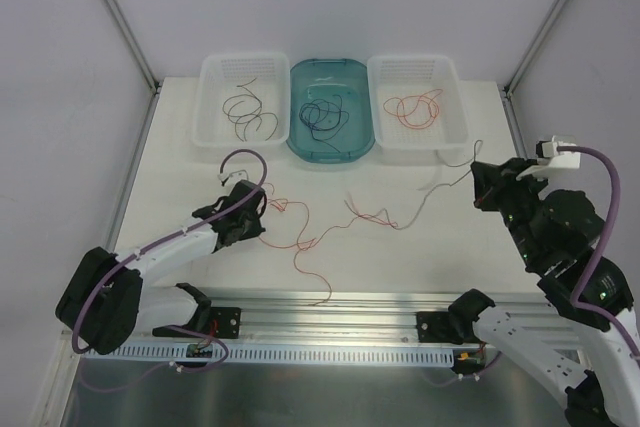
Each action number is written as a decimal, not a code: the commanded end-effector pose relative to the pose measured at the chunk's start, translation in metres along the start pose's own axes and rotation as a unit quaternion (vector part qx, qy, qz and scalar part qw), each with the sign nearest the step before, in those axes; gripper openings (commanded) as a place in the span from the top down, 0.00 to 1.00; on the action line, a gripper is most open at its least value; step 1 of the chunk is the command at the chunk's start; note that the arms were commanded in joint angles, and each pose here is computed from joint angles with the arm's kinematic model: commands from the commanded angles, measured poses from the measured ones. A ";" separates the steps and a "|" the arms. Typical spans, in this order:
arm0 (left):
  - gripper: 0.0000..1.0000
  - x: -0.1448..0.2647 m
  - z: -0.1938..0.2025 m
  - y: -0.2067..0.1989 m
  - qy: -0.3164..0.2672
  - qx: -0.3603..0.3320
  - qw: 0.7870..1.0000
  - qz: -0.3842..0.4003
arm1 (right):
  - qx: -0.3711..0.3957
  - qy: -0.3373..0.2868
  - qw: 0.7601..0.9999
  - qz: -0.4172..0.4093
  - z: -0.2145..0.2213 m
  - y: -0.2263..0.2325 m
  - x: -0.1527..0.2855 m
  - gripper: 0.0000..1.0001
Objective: Untangle the cables
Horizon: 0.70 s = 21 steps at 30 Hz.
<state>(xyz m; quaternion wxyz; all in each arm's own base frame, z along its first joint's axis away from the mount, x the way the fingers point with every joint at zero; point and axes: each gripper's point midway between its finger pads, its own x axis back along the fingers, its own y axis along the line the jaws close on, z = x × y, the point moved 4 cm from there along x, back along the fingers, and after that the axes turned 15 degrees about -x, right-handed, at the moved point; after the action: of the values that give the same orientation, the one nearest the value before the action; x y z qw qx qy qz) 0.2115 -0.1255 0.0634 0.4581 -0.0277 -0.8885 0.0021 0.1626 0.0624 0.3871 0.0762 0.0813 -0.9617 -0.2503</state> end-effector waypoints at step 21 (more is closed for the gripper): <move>0.07 0.068 -0.042 -0.028 -0.103 -0.033 0.980 0.165 | 0.009 0.115 0.991 -0.065 0.025 0.037 -0.020 0.99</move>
<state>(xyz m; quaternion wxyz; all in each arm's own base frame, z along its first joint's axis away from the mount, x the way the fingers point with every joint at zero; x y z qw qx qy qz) 0.2009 -0.1195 0.0994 0.4163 -0.0831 -0.9045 0.0408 0.1770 0.0910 0.3691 0.1608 0.1170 -0.9579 -0.2071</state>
